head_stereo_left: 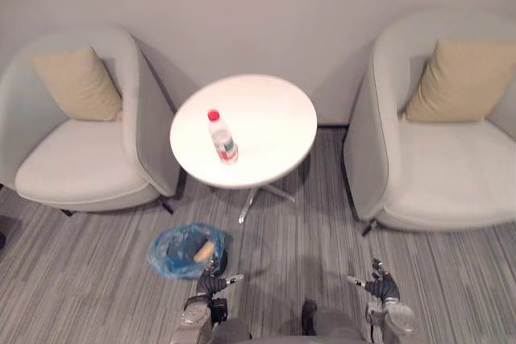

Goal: Gather rubbish on tea table into small bin, then transfer packed bag to large trash can.

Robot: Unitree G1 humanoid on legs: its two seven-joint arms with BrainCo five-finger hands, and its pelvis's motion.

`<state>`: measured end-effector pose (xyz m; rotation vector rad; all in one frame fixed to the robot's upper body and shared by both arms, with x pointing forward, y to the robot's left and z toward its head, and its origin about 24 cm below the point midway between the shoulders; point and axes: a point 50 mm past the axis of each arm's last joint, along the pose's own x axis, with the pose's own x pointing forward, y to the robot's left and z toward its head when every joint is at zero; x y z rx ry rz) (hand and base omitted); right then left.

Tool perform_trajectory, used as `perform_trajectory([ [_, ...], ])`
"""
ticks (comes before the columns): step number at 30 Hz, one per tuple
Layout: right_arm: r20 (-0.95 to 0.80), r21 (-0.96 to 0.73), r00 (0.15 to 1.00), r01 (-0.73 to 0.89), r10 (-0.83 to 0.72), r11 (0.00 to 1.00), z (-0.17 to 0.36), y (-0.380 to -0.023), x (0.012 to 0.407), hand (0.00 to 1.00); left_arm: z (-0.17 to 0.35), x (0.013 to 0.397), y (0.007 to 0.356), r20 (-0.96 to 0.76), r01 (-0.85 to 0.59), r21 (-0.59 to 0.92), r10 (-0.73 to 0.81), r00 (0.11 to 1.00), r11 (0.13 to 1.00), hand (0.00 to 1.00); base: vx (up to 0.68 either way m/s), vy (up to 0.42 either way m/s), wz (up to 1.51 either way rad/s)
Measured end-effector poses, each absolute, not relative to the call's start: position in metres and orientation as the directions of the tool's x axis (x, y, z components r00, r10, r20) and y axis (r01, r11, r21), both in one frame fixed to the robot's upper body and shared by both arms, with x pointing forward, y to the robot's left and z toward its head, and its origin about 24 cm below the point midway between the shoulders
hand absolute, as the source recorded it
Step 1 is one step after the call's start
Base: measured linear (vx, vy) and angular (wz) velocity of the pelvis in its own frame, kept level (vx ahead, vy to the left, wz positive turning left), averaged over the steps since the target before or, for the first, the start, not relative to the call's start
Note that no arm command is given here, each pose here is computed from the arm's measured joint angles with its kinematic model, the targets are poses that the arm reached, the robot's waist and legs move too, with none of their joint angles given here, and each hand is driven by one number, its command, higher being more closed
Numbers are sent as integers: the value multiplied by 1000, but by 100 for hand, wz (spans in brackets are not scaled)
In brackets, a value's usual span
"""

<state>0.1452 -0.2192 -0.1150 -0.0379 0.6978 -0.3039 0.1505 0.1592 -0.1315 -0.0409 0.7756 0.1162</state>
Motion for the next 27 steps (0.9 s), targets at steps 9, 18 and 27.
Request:
perform_trajectory([
  [9, -638, -164, 690, 312, -342, 936, -117, -232, 141, 0, -134, 142, 165, -713, -116, 26, 100, 694, 993, 0, 246, 60, 19],
  [18, -667, -146, 688, 256, -286, 956, -122, -217, 144, 0, -135, 137, 174, -722, -76, 66, 101, 684, 995, 0, 259, 88, 24],
  [27, -679, -165, 671, 258, -299, 952, -124, -223, 138, 0, -139, 134, 176, -740, -87, 69, 110, 664, 994, 0, 252, -175, 77],
])
